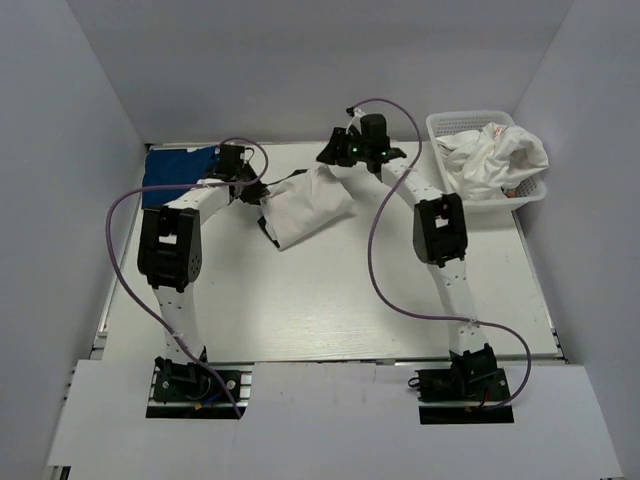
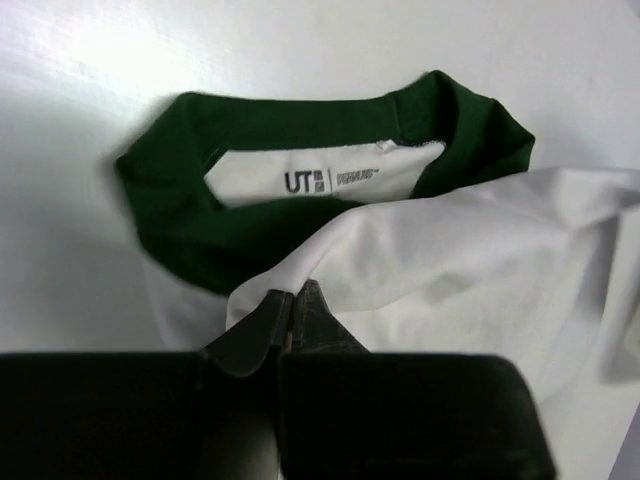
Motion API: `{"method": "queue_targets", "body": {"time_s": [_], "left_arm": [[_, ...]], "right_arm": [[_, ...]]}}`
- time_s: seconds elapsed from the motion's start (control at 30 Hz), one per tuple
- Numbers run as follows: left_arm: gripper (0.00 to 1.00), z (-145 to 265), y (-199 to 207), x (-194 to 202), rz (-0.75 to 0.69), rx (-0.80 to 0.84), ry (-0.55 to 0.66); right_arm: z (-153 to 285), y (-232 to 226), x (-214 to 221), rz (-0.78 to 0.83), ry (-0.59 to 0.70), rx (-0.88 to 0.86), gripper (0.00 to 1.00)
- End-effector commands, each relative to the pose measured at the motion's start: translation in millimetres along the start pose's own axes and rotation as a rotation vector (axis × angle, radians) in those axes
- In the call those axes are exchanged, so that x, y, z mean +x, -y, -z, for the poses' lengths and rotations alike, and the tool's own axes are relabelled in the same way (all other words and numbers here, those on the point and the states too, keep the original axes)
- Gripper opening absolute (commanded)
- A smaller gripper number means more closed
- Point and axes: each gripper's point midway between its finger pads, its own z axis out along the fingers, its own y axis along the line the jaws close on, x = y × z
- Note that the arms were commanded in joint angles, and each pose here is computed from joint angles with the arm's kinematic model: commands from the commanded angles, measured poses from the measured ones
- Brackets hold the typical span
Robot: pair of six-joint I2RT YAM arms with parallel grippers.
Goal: Fold and stack the t-shirts
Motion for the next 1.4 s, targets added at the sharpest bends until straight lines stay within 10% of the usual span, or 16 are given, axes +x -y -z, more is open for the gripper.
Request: {"method": "queue_targets", "body": {"time_s": [0.0, 0.03, 0.13, 0.43, 0.87, 1.37], "left_arm": [[0.26, -9.6, 7.0, -24.2, 0.044, 0.056, -0.018], [0.61, -9.4, 14.0, -27.6, 0.039, 0.089, -0.009], [0.99, 16.1, 29.2, -45.3, 0.016, 0.145, 0.075], [1.00, 68.1, 51.9, -51.2, -0.088, 0.203, 0.154], [1.00, 8.8, 47.9, 69.7, -0.145, 0.341, -0.243], [1.00, 129.1, 38.5, 224.9, -0.422, 0.458, -0.496]], "right_arm": [[-22.7, -5.8, -13.6, 0.101, -0.026, -0.123, 0.47], [-15.8, -12.6, -23.3, 0.117, -0.002, -0.115, 0.84], [21.7, -46.6, -62.5, 0.210, 0.150, -0.108, 0.90], [58.9, -45.0, -15.2, 0.257, 0.074, 0.089, 0.90], [23.1, -39.2, 112.4, 0.201, -0.308, -0.038, 0.90], [219.8, -65.7, 302.7, 0.106, -0.633, -0.025, 0.90]]}}
